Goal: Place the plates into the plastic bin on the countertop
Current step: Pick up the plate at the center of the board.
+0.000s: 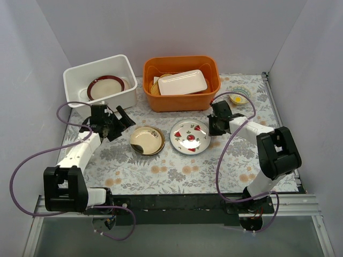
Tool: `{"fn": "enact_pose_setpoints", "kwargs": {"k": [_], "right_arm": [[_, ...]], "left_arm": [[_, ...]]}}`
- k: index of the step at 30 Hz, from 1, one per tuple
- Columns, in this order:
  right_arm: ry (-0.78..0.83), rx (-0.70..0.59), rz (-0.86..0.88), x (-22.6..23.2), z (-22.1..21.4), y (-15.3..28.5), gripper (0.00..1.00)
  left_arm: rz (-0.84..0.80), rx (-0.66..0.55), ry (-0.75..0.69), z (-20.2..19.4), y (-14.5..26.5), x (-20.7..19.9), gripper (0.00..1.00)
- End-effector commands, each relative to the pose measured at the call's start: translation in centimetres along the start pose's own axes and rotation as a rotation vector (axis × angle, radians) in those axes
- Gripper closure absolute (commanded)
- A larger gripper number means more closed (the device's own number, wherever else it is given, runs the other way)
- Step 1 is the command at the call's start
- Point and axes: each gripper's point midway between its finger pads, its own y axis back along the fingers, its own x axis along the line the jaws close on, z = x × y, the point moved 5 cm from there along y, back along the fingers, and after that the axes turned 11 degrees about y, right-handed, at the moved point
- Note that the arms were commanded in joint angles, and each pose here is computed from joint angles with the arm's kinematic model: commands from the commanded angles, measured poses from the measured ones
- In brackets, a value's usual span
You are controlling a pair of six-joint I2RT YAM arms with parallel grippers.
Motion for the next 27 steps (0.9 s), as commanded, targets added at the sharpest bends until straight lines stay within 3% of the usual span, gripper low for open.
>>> {"fn": "enact_pose_setpoints", "kwargs": {"k": [1, 7, 11, 17, 27], "right_arm": [[0.069, 0.291, -0.138, -3.1, -7.5, 0.1, 0.99], [0.044, 0.254, -0.077, -2.4, -7.3, 1.0, 0.99], [0.006, 0.232, 0.018, -1.6, -7.0, 1.5, 0.99], [-0.04, 0.177, 0.074, -1.8, -6.0, 2.9, 0.99], [-0.111, 0.085, 0.104, -3.3, -4.8, 5.3, 0.99]], "left_arm": [[0.003, -0.062, -0.022, 1.3, 2.4, -1.5, 0.02], [-0.162, 0.018, -0.002, -0.8, 3.5, -5.5, 0.02], [-0.218, 0.098, -0.042, -5.4, 3.1, -8.6, 0.02], [-0.206, 0.187, -0.078, -11.9, 1.2, -10.8, 0.02], [-0.151, 0.302, -0.043, -21.4, -2.2, -11.0, 0.05]]}}
